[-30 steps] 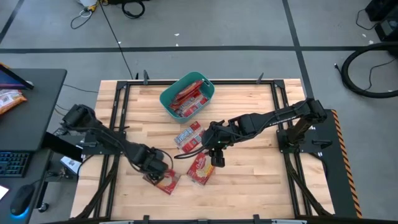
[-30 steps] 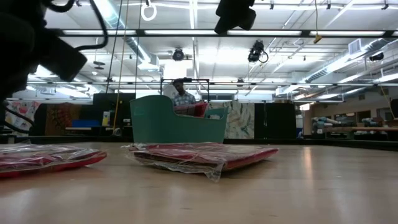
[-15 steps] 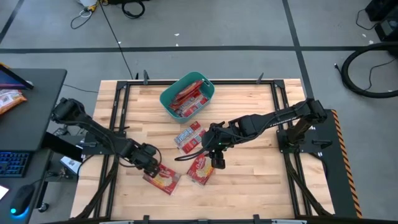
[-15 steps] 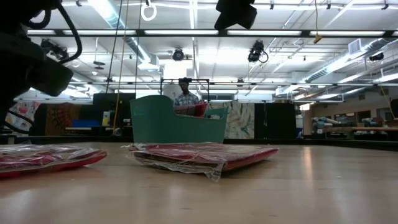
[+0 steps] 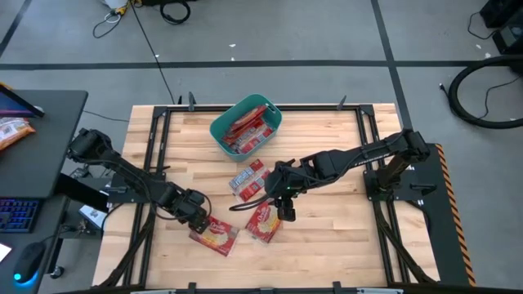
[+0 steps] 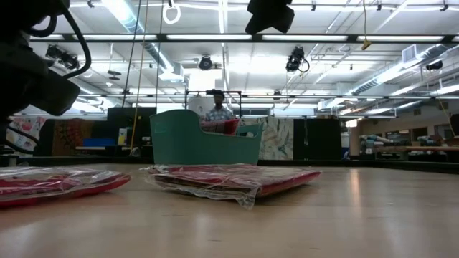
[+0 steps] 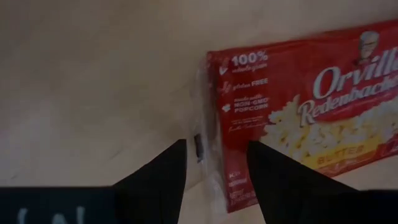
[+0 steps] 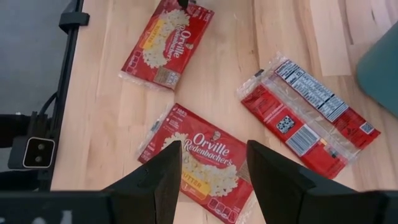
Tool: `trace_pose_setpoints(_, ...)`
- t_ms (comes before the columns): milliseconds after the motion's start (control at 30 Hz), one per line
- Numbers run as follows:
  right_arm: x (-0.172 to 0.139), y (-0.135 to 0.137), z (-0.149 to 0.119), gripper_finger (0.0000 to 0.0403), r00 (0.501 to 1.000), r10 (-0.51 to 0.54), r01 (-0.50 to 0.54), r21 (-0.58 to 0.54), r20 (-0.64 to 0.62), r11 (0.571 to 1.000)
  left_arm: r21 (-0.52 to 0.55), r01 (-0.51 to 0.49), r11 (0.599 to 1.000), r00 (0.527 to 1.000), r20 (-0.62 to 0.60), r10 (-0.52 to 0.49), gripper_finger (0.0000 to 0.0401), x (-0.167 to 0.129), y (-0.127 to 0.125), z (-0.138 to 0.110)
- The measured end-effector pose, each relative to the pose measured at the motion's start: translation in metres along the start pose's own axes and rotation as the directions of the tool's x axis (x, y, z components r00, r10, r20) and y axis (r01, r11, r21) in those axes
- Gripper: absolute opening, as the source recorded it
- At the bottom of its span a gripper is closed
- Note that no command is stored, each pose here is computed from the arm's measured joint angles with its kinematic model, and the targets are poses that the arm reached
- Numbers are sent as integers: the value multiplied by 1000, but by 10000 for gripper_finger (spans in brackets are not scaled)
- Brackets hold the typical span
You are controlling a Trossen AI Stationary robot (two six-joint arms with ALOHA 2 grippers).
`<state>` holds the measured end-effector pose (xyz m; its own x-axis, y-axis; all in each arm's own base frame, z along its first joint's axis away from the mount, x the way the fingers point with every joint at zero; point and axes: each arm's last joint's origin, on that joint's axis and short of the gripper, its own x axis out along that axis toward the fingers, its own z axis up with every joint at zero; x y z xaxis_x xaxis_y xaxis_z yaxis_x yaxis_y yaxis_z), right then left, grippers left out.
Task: Sort popcorn bags into baskets
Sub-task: Put the red popcorn bag into the blue bin
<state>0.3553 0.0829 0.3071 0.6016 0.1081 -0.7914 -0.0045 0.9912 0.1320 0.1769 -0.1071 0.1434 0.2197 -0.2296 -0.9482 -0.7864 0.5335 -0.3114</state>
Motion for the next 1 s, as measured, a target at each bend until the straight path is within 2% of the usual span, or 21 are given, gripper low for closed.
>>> trace_pose_setpoints(367,0,-2,3,185,1000,0,0,-25,21,1000,-47,15,999,1000,-16,-16,172,1,-2,-1)
trace_pose_setpoints(633,0,-8,4,185,1000,-11,11,-14,23,1000,-67,8,998,1000,-24,-10,164,16,-8,-1)
trace_pose_setpoints(800,0,-9,4,185,1000,-12,12,-15,23,1000,-74,-4,997,1000,-23,2,116,17,-7,-1)
trace_pose_setpoints(1000,0,-9,4,185,1000,-15,16,-25,24,1000,-82,-18,996,1000,-22,16,17,18,-5,-1)
